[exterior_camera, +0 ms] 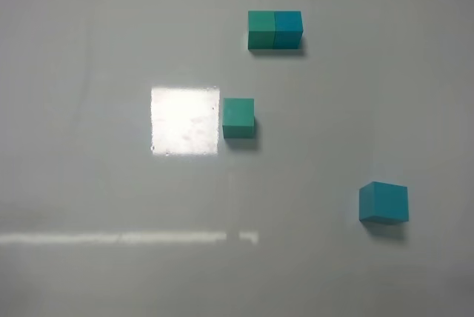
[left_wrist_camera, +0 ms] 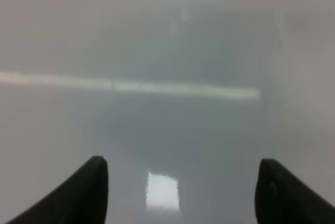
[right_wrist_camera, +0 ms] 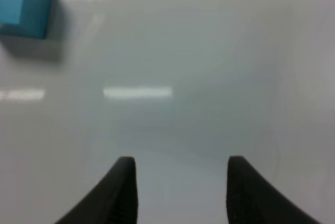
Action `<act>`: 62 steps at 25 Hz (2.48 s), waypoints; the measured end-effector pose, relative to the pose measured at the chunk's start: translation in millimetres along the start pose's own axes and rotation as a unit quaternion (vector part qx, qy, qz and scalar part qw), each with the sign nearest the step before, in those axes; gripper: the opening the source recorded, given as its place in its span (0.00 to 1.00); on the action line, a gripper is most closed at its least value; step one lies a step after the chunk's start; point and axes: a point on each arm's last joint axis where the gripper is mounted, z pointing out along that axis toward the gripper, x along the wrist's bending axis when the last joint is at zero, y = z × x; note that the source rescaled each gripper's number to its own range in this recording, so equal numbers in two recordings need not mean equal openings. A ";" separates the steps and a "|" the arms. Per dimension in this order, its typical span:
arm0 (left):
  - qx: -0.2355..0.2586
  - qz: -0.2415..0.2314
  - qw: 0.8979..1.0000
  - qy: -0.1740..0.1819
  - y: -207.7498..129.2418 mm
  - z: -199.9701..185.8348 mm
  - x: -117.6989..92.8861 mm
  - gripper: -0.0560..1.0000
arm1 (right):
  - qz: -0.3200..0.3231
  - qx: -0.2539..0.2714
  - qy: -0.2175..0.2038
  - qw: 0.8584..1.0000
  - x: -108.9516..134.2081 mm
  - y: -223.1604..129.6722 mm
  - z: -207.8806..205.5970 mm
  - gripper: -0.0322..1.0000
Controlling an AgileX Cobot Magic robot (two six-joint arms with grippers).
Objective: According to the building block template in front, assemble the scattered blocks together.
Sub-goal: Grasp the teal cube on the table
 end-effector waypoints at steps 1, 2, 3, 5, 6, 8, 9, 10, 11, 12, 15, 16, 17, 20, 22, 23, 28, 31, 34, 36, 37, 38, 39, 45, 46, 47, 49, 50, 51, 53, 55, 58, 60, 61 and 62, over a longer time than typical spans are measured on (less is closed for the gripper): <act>0.000 0.000 1.000 0.000 0.0 0.0 0.0 0.70 | 0.000 0.000 0.000 1.000 0.0 0.0 0.0 0.05; 0.000 0.000 1.000 0.000 0.0 0.0 0.0 0.70 | 0.001 0.000 0.002 1.000 0.4 0.0 0.0 0.05; 0.000 0.000 1.000 0.000 0.0 0.0 0.0 0.70 | 0.001 0.000 0.002 1.000 0.4 0.0 0.0 0.05; 0.000 0.000 1.000 0.000 0.0 0.0 0.0 0.70 | 0.000 0.000 0.000 1.000 0.0 0.0 0.0 0.05; 0.000 0.000 1.000 0.000 0.0 0.0 0.0 0.70 | 0.000 0.000 0.000 1.000 0.0 0.0 0.0 0.05; 0.000 0.000 1.000 0.000 0.0 0.0 0.0 0.70 | -0.001 -0.001 0.000 1.000 0.0 0.1 0.0 0.05; 0.000 0.000 1.000 0.000 0.0 0.0 0.0 0.70 | -0.004 -0.006 0.000 1.000 0.0 1.8 -1.3 0.05; 0.000 0.000 1.000 0.000 0.0 0.0 0.0 0.70 | -0.014 -0.017 0.000 1.000 -0.1 6.3 -3.6 0.05; 0.000 0.000 1.000 0.000 0.0 0.0 0.0 0.70 | -0.029 -0.033 -0.004 0.999 -0.7 15.8 -7.7 0.05; 0.000 0.000 1.000 0.000 0.0 0.0 0.0 0.70 | -0.043 -0.045 -0.007 0.998 -1.1 29.3 -11.2 0.05; 0.000 0.000 1.000 0.000 0.0 0.0 0.0 0.70 | -0.090 -0.046 0.007 0.995 1.1 74.5 -13.4 0.06; 0.000 0.000 1.000 0.000 0.0 0.0 0.0 0.70 | -0.103 -0.036 0.031 0.993 5.2 91.9 -6.6 0.06; 0.000 0.000 1.000 0.000 0.0 0.0 0.0 0.70 | -0.135 -0.033 0.053 0.989 8.7 106.7 -1.2 0.06; 0.000 0.000 1.000 0.000 0.0 0.0 0.0 0.70 | -0.234 -0.033 0.121 0.964 20.2 135.6 16.5 0.08; 0.000 0.000 1.000 0.000 0.0 0.0 0.0 0.68 | -0.291 -0.011 0.151 0.945 25.2 139.5 31.3 0.18; 0.000 0.000 1.000 0.000 0.0 0.0 0.0 0.67 | -0.328 0.009 0.167 0.930 27.9 138.3 39.9 0.24; 0.000 0.000 1.000 0.000 0.0 0.0 0.0 0.67 | -0.451 0.069 0.205 0.866 41.1 133.3 70.7 0.60; 0.000 0.000 1.000 0.000 0.0 0.0 0.0 0.67 | -0.491 0.063 0.221 0.840 52.1 133.2 77.9 0.78; 0.000 0.000 1.000 0.000 0.0 0.0 0.0 0.66 | -0.511 0.070 0.226 0.827 61.5 134.0 84.7 0.91; 0.000 0.000 1.000 0.000 0.0 0.0 0.0 0.66 | -0.512 0.074 0.234 0.823 73.0 139.7 89.1 0.96; 0.000 0.000 1.000 0.000 0.0 0.0 0.0 0.65 | -0.514 0.074 0.242 0.820 79.0 142.8 90.3 0.96; 0.000 0.000 1.000 0.000 0.0 0.0 0.0 0.65 | -0.519 0.074 0.251 0.814 86.9 146.3 92.6 0.97; 0.000 0.000 1.000 0.000 0.0 0.0 0.0 0.65 | -0.524 0.071 0.255 0.810 92.6 149.5 93.4 0.98; 0.000 0.000 1.000 0.000 0.0 0.0 0.0 0.65 | -0.554 0.093 0.256 0.787 109.3 147.7 107.3 1.00; 0.000 0.000 1.000 0.000 0.0 0.0 0.0 0.65 | -0.555 0.094 0.257 0.786 110.7 147.2 107.8 1.00; 0.000 0.001 1.000 0.000 0.0 0.0 0.0 0.65 | -0.554 0.095 0.256 0.786 111.6 146.8 109.2 1.00; 0.000 0.001 1.000 0.000 0.0 0.0 0.0 0.64 | -0.558 0.100 0.252 0.785 112.6 143.9 113.7 1.00; 0.000 0.001 1.000 0.000 0.0 0.0 0.0 0.64 | -0.560 0.104 0.249 0.783 112.7 141.6 115.8 1.00; 0.000 0.001 1.000 0.000 0.0 0.0 0.0 0.64 | -0.563 0.108 0.246 0.782 113.0 138.2 119.1 1.00; 0.000 0.001 1.000 0.000 0.0 0.0 0.0 0.64 | -0.564 0.109 0.242 0.782 113.0 133.5 122.7 1.00; 0.000 0.001 1.000 0.000 0.0 0.0 0.0 0.64 | -0.569 0.112 0.238 0.779 112.3 127.4 126.4 1.00; 0.000 0.001 1.000 0.000 0.0 0.0 0.0 0.64 | -0.576 0.112 0.231 0.776 111.4 124.4 129.0 1.00; 0.000 0.001 1.000 0.000 0.0 0.0 0.0 0.64 | -0.577 0.108 0.227 0.777 111.3 125.1 129.4 1.00; 0.000 0.001 1.000 0.000 0.0 0.0 0.0 0.64 | -0.577 0.107 0.225 0.777 111.0 125.5 129.4 1.00; 0.000 0.001 1.000 0.000 0.0 0.0 0.0 0.63 | -0.579 0.107 0.220 0.778 110.2 126.0 129.8 1.00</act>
